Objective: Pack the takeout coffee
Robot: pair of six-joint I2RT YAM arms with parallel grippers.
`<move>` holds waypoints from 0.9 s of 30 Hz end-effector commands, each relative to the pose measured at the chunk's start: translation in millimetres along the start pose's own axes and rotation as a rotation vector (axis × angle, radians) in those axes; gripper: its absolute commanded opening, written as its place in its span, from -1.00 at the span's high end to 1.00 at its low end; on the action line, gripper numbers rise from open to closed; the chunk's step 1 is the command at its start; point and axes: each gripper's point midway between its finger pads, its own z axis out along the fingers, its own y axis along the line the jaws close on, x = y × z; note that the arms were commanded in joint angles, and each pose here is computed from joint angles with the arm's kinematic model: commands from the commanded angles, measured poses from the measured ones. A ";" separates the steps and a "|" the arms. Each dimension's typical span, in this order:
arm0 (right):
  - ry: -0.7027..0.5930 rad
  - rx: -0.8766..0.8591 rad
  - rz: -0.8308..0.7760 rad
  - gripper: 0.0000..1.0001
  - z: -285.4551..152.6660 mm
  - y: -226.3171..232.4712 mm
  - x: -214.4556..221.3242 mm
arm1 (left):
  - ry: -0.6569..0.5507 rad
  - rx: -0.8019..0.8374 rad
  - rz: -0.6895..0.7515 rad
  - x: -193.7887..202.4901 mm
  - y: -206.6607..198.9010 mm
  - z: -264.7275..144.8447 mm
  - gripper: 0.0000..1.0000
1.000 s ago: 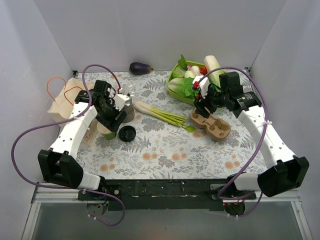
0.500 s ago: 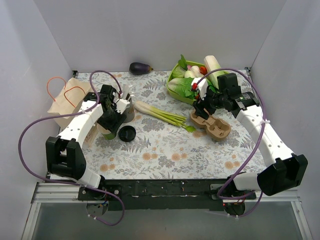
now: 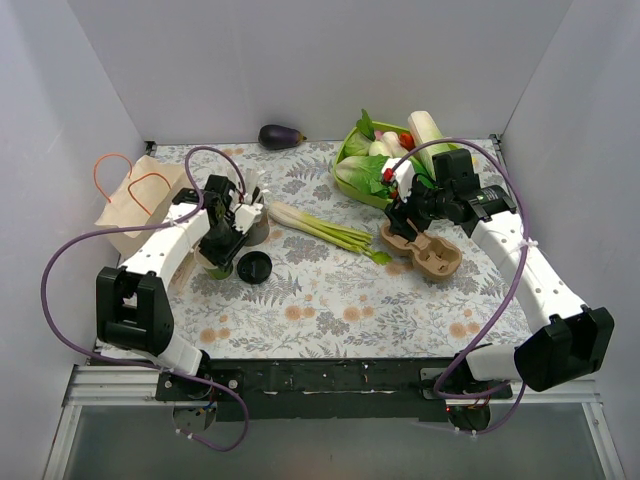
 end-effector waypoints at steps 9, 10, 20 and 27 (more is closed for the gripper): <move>-0.037 0.023 -0.014 -0.38 -5.4 -1.1 -9.8 | -0.026 -0.080 0.016 5.0 4.6 -29.7 1.00; -0.034 0.022 -0.014 -0.38 -5.6 -0.4 -9.5 | -0.012 -0.067 0.024 10.5 -0.4 -35.9 1.00; -0.044 0.107 0.109 -0.31 -7.2 -21.8 -20.5 | -0.168 0.225 0.200 -0.5 -96.4 -86.6 1.00; -0.066 0.213 0.169 -0.31 -17.7 -51.9 -30.5 | -0.131 0.298 0.428 -28.6 -154.5 -80.4 1.00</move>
